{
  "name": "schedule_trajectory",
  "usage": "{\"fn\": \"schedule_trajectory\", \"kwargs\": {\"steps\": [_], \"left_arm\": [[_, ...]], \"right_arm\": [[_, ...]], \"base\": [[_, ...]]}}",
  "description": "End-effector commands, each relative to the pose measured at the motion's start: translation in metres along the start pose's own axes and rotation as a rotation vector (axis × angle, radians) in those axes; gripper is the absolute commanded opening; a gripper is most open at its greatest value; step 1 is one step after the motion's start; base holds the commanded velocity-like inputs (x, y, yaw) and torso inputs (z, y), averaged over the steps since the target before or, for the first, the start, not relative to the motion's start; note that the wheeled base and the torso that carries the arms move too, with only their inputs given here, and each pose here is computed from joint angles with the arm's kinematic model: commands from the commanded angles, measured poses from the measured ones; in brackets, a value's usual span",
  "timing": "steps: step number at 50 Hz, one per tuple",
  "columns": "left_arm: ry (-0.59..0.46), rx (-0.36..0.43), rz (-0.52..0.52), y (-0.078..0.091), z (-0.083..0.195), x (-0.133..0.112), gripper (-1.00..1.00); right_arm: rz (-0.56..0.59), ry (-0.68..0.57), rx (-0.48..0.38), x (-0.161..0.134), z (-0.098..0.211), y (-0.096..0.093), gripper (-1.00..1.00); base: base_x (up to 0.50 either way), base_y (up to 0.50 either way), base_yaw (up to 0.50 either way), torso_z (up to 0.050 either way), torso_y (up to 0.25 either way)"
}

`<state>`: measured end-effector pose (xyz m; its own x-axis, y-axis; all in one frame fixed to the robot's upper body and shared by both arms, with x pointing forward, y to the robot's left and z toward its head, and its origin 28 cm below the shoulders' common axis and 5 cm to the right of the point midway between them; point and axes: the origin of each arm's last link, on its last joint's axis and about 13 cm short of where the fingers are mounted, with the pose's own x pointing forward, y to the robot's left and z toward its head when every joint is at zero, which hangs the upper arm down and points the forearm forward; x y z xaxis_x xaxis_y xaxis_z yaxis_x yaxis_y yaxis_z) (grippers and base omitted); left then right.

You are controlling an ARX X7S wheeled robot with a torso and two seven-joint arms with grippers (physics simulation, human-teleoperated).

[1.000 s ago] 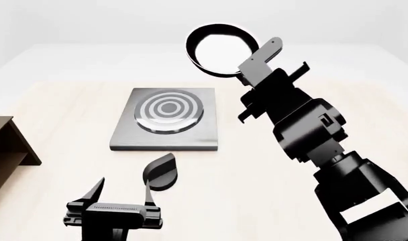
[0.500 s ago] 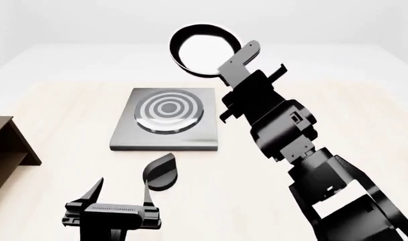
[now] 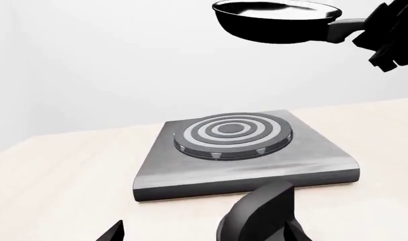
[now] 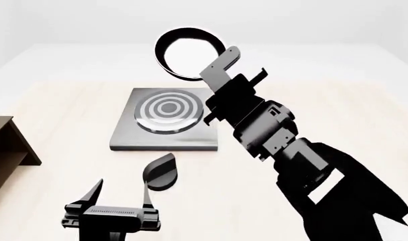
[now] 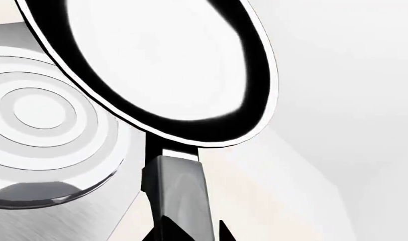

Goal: Turn on the stove and put the frying pan on it.

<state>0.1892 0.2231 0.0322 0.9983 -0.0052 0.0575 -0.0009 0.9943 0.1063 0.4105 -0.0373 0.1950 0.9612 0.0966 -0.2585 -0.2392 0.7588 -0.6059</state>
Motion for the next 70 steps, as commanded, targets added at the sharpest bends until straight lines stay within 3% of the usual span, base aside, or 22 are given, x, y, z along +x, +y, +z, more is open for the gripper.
{"fn": "schedule_trajectory", "kwargs": {"steps": [1, 13, 27, 51, 70], "left_arm": [[-0.039, -0.008, -0.011, 0.001, 0.002, 0.0, 1.0], [-0.06, 0.005, -0.016, 0.0, 0.002, -0.002, 1.0], [-0.057, -0.007, -0.021, 0.001, 0.003, -0.002, 1.0], [-0.05, -0.035, -0.028, 0.002, 0.002, -0.003, 1.0], [-0.048, -0.042, -0.017, 0.006, 0.001, -0.004, 1.0]], "right_arm": [[-0.055, -0.086, -0.051, -0.001, 0.023, 0.008, -1.0], [-0.08, -0.079, -0.078, -0.004, 0.021, 0.02, -1.0], [-0.036, -0.112, -0.052, -0.009, 0.026, 0.032, -1.0], [-0.006, -0.186, -0.088, -0.017, 0.03, 0.052, -1.0], [0.016, -0.183, -0.116, -0.016, 0.022, 0.056, -1.0]], "base": [[0.0, 0.0, 0.0, 0.0, -0.096], [0.0, 0.0, 0.0, 0.0, -0.229], [0.0, 0.0, 0.0, 0.0, -0.246], [0.0, 0.0, 0.0, 0.0, 0.0], [0.0, 0.0, 0.0, 0.0, 0.002]]}}
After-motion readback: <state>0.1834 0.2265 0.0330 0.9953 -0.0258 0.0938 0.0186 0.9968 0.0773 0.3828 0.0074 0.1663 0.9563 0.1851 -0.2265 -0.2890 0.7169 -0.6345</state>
